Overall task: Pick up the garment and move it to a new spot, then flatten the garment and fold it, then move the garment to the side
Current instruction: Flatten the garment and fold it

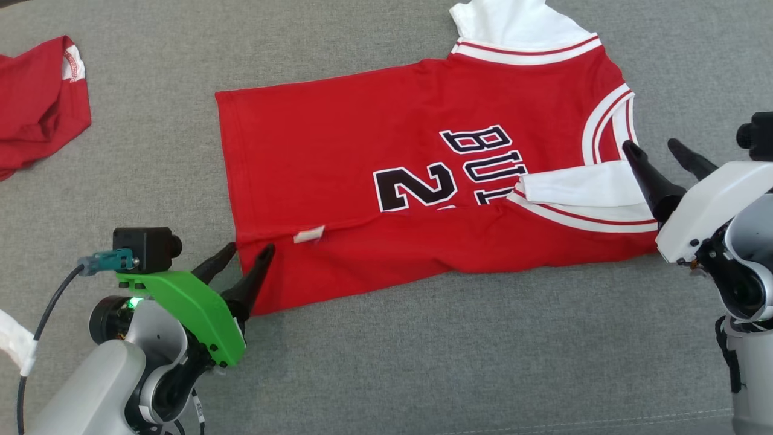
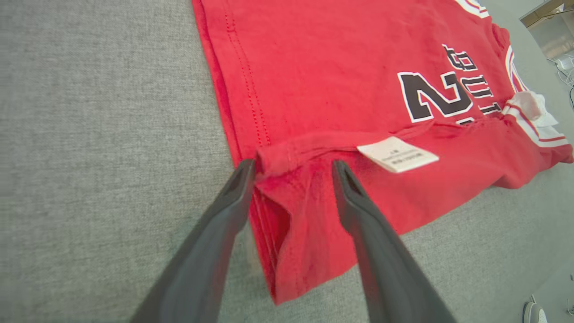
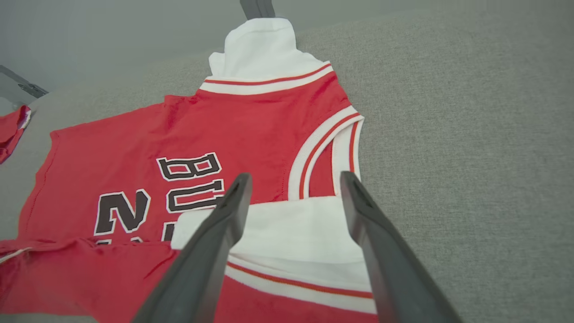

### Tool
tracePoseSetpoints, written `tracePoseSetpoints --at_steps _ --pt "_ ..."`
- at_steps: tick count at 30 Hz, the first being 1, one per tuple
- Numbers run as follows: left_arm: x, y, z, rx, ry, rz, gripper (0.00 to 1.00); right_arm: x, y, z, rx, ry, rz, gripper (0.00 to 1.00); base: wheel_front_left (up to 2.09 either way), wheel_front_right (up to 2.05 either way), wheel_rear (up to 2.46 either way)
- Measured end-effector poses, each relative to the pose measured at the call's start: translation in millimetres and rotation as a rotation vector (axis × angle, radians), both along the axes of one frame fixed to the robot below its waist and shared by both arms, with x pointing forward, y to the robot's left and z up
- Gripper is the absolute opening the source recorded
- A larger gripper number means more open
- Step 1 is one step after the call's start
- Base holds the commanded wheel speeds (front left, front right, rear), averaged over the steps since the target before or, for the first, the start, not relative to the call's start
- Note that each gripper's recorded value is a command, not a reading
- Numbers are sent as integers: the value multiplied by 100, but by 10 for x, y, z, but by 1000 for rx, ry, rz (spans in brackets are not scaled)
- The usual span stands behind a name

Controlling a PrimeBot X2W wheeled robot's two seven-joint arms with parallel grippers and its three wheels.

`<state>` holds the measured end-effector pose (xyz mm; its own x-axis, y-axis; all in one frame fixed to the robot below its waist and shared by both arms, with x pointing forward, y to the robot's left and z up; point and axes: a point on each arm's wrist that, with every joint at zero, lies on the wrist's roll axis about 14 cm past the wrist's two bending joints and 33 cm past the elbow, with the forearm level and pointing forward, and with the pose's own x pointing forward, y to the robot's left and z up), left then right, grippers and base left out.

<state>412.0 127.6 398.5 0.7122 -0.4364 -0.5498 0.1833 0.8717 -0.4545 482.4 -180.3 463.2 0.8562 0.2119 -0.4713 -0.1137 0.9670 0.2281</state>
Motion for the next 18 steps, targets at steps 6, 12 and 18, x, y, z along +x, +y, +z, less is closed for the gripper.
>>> tracePoseSetpoints --at_steps 6,12,18 --pt "-211 82 -37 -25 3 45 100 -258 -232 -140 -93 41 -4 100 0 0 0" --pt "-301 81 -193 -38 57 75 100 -470 -546 -513 -194 175 -45 100 0 0 0" --pt "-277 26 -359 -45 103 60 100 -516 -434 -879 -194 305 -7 100 0 0 0"
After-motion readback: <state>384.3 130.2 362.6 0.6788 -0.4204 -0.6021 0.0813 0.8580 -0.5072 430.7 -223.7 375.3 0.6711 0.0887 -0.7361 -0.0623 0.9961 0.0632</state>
